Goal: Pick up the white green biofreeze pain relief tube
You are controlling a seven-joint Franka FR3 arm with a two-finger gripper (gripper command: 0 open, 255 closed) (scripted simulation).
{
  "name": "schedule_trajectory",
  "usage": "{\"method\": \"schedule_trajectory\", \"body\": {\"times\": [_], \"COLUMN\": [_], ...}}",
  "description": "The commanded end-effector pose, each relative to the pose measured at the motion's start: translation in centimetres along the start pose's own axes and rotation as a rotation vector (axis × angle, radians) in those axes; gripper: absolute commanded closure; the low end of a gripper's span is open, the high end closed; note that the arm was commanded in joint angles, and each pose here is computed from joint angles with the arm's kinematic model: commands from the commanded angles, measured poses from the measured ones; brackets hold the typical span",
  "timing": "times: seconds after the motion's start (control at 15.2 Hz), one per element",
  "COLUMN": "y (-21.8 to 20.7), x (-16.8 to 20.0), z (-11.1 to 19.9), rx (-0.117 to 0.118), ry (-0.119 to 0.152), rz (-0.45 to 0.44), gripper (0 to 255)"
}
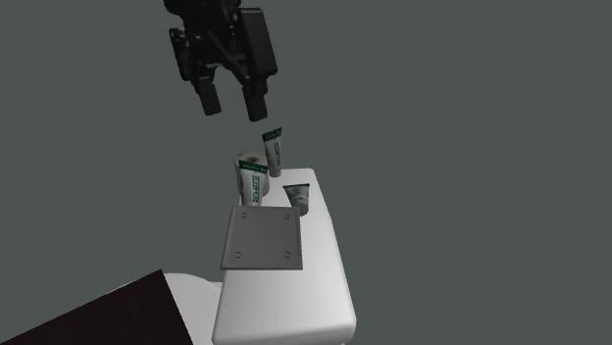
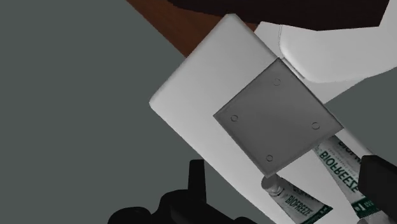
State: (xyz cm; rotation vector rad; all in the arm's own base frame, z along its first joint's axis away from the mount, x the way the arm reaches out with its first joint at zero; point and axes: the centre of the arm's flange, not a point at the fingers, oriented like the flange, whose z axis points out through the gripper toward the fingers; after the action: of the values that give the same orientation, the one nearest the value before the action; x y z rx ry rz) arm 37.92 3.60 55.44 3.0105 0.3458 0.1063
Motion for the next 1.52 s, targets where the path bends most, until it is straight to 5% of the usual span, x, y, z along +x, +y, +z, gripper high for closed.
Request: {"method": "schedule_trajectory", "body": {"times": [0.0, 1.45], "y": [-0.3, -10.5], "x": [1.9, 20.3], "z": [1.8, 22.0], "rx": [-0.002, -0.02], "ry": [-0.002, -0.038], "rz": [-0.069, -0.803], "gripper": [0, 0]}}
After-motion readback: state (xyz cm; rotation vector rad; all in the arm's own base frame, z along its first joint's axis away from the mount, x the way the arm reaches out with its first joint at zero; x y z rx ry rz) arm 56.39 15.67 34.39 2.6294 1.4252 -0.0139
